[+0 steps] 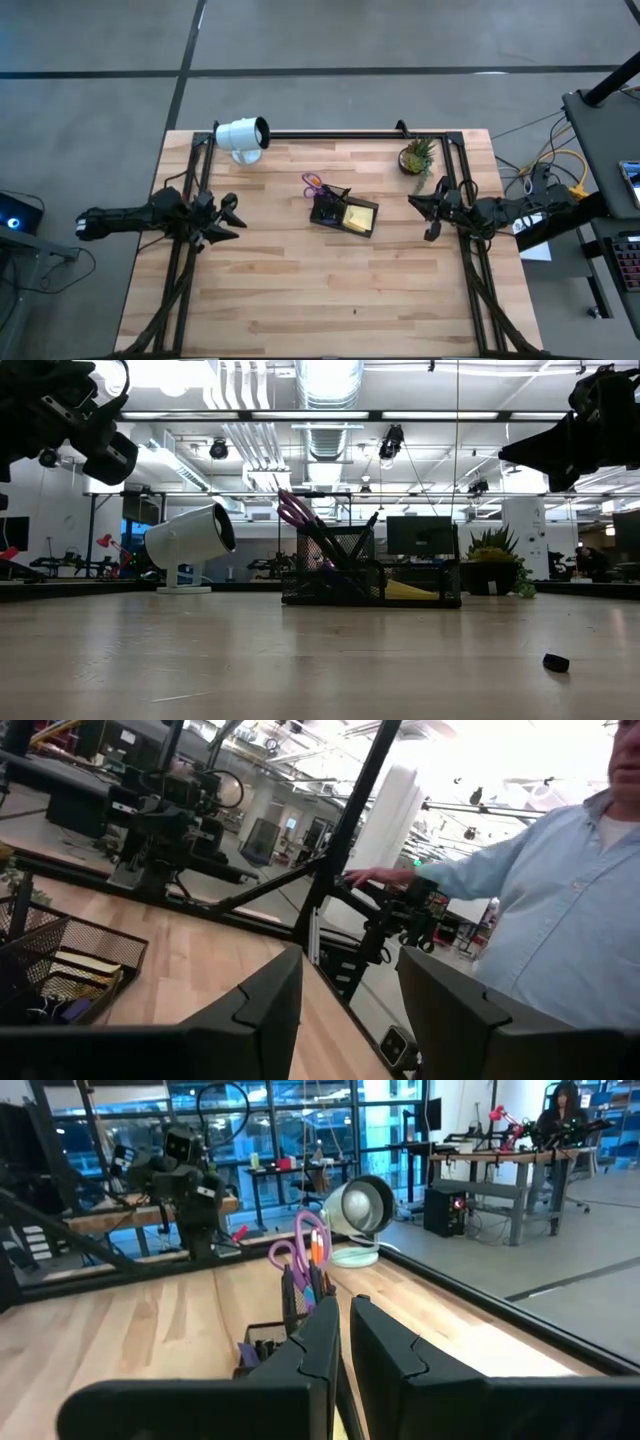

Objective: Pick and place office supplies into organizer
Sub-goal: Return to Home Position

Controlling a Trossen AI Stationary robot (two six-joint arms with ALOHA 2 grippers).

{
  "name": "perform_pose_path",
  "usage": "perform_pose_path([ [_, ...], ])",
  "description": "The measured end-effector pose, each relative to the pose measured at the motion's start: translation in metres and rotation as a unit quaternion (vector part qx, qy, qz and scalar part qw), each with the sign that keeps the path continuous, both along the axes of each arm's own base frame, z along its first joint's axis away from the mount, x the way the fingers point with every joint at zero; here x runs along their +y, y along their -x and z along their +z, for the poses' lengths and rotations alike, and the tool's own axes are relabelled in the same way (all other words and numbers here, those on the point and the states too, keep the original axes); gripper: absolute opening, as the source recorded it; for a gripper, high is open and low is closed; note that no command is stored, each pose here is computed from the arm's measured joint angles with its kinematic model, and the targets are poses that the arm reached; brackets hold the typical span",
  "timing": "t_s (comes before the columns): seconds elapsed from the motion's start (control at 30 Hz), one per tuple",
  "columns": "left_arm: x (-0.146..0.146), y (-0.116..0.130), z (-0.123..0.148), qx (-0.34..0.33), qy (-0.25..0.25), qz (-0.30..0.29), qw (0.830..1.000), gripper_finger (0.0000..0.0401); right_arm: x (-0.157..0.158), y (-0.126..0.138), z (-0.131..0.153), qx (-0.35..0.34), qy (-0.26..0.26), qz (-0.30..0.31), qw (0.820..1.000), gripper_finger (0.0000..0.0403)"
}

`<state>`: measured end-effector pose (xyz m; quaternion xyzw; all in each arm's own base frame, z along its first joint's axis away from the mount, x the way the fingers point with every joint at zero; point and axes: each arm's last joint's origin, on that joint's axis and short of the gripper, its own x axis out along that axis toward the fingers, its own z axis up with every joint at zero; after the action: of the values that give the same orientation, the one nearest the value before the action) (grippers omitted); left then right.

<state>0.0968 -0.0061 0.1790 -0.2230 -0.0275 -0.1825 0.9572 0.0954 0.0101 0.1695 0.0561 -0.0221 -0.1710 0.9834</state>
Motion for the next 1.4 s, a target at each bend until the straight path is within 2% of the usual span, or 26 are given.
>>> perform_pose_path([
  [0.2, 0.0, -0.002, -0.002, 0.014, 0.001, 0.0, 1.0, 0.0153, -0.001, 0.0, 0.001, -0.003, 0.0, -0.003, 1.0, 0.0022],
  [0.37, 0.0, -0.003, -0.003, 0.022, 0.001, -0.002, 1.0, 0.0153, -0.003, 0.003, 0.005, -0.031, -0.007, -0.014, 0.999, 0.0022],
  [0.7, 0.0, -0.004, -0.004, 0.026, 0.001, -0.002, 1.0, 0.0153, -0.007, 0.003, 0.003, -0.022, -0.004, -0.03, 0.999, 0.0022],
  [1.13, 0.0, -0.004, -0.004, 0.028, 0.002, 0.0, 1.0, 0.0153, -0.021, 0.003, 0.003, -0.021, -0.001, -0.109, 0.994, 0.0022],
  [1.4, 0.0, -0.004, -0.004, 0.027, 0.001, 0.0, 1.0, 0.0153, -0.02, 0.003, 0.003, -0.021, -0.001, -0.103, 0.994, 0.0022],
])
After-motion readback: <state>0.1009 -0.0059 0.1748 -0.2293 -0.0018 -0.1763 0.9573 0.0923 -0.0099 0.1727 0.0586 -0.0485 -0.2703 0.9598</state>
